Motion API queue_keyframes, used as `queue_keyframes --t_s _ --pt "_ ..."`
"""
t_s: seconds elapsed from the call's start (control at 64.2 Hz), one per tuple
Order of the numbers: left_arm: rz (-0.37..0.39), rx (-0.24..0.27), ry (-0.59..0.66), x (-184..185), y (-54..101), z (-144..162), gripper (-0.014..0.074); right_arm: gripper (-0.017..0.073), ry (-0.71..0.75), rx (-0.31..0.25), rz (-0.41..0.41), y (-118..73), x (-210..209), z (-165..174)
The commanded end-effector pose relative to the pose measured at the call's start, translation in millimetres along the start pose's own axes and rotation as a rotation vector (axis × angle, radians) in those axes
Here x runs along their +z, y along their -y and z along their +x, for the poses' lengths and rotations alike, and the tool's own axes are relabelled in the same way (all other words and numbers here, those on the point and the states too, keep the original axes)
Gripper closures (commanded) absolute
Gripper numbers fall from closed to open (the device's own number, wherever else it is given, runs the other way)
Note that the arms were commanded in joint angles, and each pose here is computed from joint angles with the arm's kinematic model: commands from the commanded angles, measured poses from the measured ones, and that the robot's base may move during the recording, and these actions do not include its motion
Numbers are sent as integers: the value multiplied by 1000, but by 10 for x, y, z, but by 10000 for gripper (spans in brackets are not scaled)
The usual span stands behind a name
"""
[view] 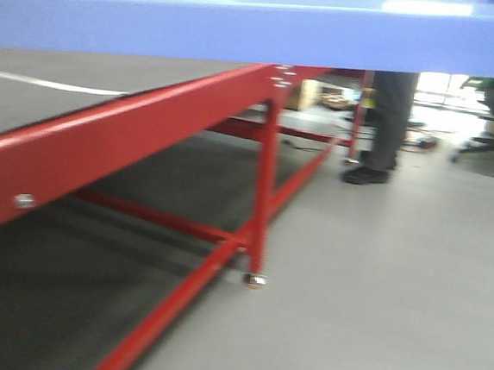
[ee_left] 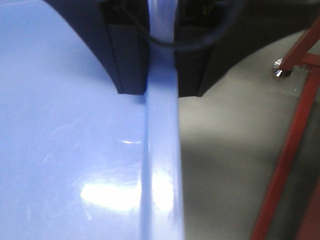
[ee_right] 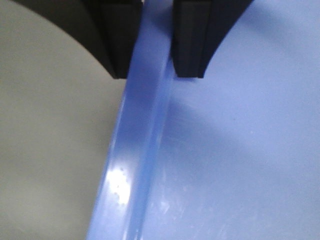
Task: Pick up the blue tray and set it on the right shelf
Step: 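Carry the tray in both grippers while driving past the red table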
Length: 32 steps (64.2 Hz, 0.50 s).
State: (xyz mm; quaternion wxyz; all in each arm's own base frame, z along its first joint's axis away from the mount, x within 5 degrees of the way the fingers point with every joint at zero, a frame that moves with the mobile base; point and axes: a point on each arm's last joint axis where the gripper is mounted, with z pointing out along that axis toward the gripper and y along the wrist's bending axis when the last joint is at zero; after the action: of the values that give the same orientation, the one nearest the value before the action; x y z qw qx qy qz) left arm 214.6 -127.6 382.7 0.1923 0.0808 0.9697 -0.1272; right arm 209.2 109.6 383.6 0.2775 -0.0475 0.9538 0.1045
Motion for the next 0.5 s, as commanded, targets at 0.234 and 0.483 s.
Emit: queue_keyframes --t_s 0.234,0.483 --pt "25 18 -17 -165 42 60 642 502 108 -25 -41 -18 -173 -79" --pt "25 18 -17 -165 42 60 642 502 108 -25 -41 -18 -173 -79"
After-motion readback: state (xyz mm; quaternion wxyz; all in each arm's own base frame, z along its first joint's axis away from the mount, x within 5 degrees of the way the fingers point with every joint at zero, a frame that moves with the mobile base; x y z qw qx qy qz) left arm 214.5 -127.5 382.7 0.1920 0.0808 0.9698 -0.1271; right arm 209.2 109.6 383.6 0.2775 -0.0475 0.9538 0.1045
